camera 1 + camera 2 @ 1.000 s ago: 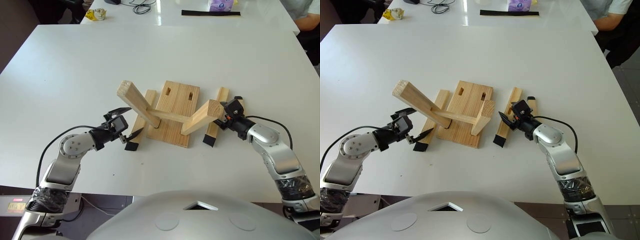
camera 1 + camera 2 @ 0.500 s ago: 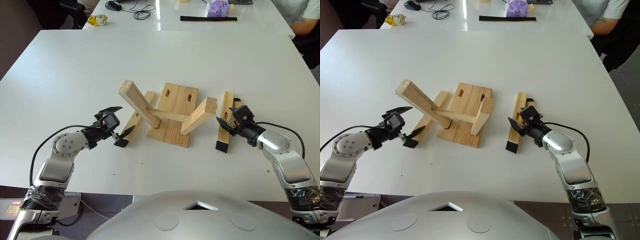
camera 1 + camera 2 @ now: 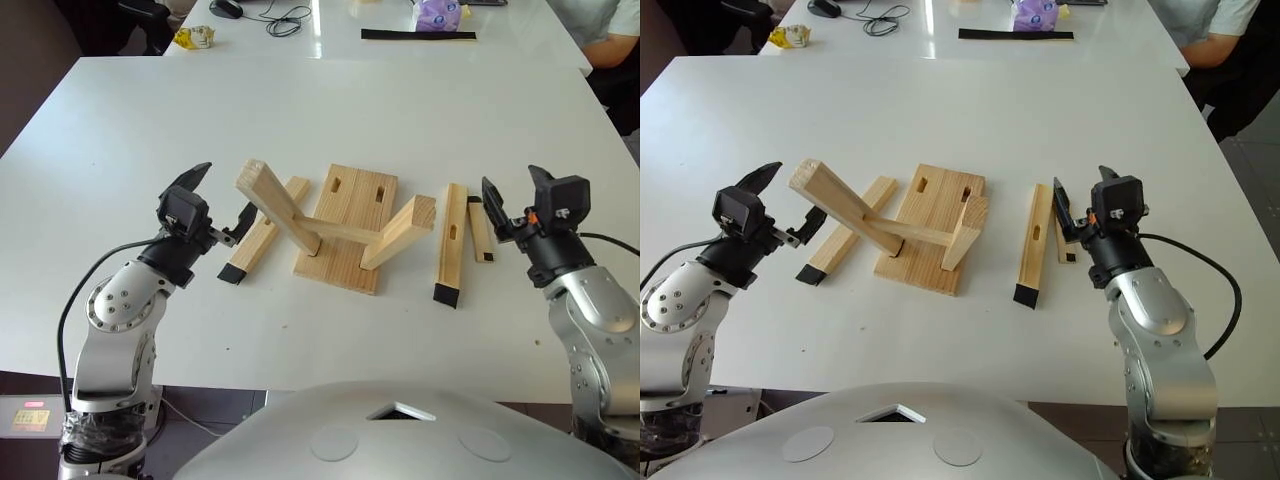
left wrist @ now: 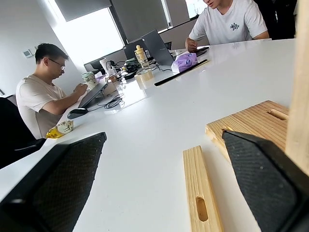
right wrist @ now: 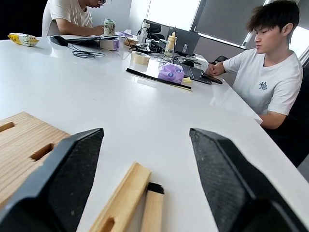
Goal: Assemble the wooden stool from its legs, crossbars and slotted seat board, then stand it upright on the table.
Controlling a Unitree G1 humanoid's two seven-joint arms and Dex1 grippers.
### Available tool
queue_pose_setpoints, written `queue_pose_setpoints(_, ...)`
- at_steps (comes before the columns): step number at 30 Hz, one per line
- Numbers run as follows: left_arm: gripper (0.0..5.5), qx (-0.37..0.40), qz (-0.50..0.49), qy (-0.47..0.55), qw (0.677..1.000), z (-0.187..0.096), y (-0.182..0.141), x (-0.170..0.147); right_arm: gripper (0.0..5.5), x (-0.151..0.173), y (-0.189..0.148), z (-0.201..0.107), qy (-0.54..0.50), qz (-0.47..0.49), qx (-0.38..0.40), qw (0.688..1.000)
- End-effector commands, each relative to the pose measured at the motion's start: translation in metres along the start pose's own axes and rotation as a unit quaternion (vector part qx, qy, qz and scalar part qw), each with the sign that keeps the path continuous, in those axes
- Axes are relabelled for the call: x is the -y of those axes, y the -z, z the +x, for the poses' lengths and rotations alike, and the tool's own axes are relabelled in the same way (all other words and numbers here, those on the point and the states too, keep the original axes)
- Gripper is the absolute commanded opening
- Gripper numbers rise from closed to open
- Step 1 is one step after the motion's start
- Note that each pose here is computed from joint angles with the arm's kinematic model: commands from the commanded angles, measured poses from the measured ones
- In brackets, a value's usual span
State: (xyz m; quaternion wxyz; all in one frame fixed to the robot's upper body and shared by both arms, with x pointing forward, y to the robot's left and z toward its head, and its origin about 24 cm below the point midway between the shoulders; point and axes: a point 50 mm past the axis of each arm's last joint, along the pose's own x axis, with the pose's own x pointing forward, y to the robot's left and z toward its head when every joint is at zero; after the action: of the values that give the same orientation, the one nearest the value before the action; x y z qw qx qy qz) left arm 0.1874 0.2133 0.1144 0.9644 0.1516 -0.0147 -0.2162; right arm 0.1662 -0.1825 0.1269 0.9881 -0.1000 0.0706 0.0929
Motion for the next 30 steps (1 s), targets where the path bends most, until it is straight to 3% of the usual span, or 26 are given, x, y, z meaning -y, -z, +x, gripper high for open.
queue_pose_setpoints(1,4.47,-0.017,0.004,0.016,1.0,0.006,0.005,0.007,3.29,-0.011,0.001,-0.003,-0.058,0.0,-0.024,0.998)
queue_pose_setpoints(5,4.47,-0.02,0.013,0.005,1.0,0.007,0.005,0.003,3.29,0.006,-0.002,0.002,-0.011,-0.019,-0.031,0.999)
queue_pose_setpoints(12,4.47,0.01,0.024,-0.028,0.999,0.0,-0.012,-0.005,3.29,0.005,-0.004,-0.009,-0.014,-0.008,-0.041,0.999)
queue_pose_setpoints(19,4.47,0.107,-0.038,0.133,0.985,0.034,-0.056,0.056,3.29,-0.059,-0.02,0.016,-0.156,0.038,-0.01,0.987)
queue_pose_setpoints(23,4.47,0.113,-0.026,0.207,0.971,0.041,-0.063,0.068,3.29,-0.083,-0.041,0.038,-0.192,0.049,0.021,0.98)
queue_pose_setpoints(30,4.47,0.056,-0.009,0.21,0.976,0.04,-0.037,0.063,3.29,-0.055,-0.032,0.056,-0.121,0.014,0.007,0.993)
